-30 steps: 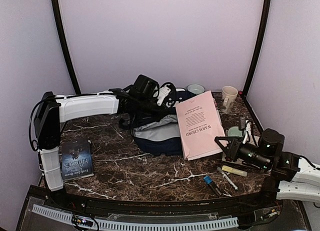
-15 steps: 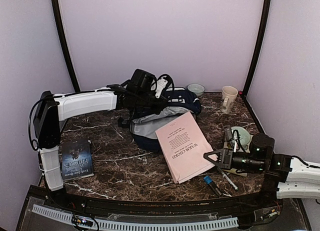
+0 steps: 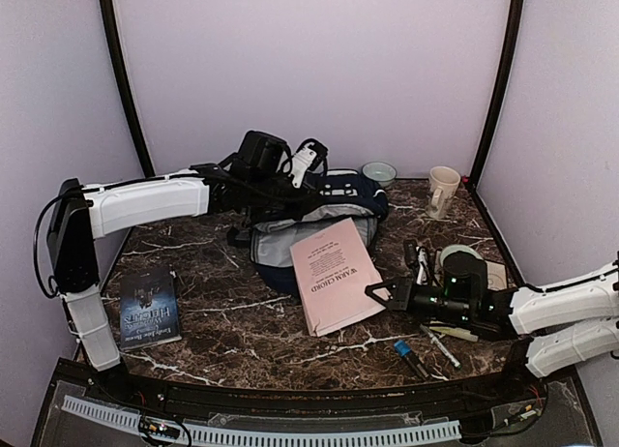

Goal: Pack the student bag
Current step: Place the book in the largest pocket of the bag.

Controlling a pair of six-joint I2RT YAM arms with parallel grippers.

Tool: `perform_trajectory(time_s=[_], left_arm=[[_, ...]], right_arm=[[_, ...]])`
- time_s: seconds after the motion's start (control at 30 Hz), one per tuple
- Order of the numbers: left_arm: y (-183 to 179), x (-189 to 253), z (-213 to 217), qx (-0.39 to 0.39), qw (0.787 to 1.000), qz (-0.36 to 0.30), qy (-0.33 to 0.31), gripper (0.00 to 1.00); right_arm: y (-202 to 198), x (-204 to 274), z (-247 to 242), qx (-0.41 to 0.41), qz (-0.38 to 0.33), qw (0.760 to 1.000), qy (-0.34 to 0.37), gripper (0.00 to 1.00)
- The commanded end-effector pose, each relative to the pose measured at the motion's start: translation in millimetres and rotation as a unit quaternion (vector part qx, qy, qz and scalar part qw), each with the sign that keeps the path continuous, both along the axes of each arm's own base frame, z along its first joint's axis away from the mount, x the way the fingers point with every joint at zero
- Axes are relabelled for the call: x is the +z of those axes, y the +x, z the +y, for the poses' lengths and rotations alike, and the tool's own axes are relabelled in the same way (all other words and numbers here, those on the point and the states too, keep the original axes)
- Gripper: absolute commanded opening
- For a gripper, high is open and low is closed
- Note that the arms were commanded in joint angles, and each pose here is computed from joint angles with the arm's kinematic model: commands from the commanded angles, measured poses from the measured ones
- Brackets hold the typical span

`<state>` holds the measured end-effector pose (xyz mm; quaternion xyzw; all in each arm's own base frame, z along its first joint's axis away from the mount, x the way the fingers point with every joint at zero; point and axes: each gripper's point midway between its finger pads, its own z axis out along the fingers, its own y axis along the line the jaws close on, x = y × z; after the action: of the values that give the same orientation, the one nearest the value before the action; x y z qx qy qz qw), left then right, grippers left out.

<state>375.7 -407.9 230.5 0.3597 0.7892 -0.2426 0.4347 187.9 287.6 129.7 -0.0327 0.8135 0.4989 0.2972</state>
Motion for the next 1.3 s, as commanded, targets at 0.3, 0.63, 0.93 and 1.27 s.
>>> perform_trajectory(time_s=[0.3, 0.63, 0.93, 1.27], left_arm=[[-59.9, 89.0, -8.7, -0.048, 0.992, -0.079, -0.082, 0.0], [-74.7, 95.2, -8.7, -0.059, 0.993, -0.076, -0.074, 0.0], [-88.2, 109.6, -8.9, -0.081, 0.99, -0.059, -0.096, 0.0], [-110.0, 129.0, -14.0, -0.13, 0.982, -0.038, -0.131, 0.0]], right_arm=[[66.5, 44.5, 24.5, -0.035, 0.047, 0.983, 0.175, 0.0], [101.8, 45.0, 63.9, 0.0, 0.033, 0.981, 0.191, 0.0], [131.9, 49.5, 87.5, -0.001, -0.015, 0.986, 0.164, 0.0], [161.1, 41.7, 102.4, -0.022, -0.041, 0.99, 0.129, 0.0]])
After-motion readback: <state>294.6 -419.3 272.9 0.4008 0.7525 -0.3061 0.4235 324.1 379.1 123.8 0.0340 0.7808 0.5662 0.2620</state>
